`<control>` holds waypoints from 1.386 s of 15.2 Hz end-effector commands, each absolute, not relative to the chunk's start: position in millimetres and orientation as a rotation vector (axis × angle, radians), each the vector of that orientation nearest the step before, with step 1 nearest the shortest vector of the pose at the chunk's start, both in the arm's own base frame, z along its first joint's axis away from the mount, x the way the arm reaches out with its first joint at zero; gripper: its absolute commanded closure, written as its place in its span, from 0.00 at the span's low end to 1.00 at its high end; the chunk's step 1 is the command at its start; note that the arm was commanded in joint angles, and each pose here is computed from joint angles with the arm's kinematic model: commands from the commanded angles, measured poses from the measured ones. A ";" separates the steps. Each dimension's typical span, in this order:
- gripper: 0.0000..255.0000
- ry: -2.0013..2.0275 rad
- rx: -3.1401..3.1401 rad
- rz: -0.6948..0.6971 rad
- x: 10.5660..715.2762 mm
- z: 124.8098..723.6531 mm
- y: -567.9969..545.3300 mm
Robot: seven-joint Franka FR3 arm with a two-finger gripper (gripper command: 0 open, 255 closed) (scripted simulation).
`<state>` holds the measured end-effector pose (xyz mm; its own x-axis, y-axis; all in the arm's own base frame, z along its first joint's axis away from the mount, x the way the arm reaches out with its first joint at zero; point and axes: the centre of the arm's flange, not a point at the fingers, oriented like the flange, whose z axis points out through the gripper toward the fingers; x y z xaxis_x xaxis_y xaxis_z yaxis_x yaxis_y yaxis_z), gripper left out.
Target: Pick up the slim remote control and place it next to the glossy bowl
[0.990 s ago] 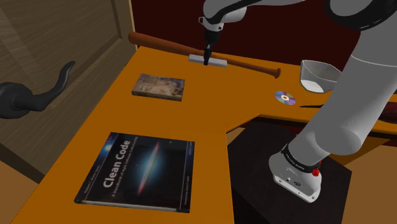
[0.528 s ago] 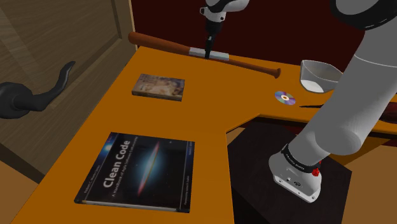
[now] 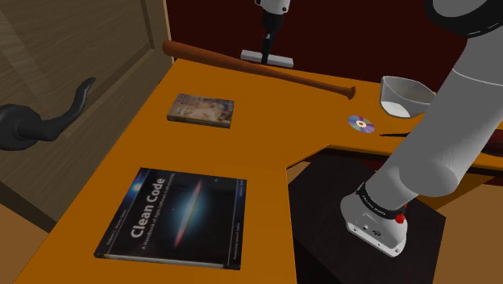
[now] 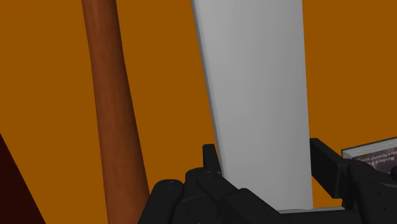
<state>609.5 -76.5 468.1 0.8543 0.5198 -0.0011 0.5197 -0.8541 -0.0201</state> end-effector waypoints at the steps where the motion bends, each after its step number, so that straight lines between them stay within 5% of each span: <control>1: 1.00 -0.843 -3.007 0.010 609.3 479.1 -77.1; 21: 1.00 -0.843 -3.007 0.010 522.3 513.7 -225.0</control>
<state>530.0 -211.8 511.7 0.8550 0.5185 -0.0014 0.5184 -0.8549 -0.0201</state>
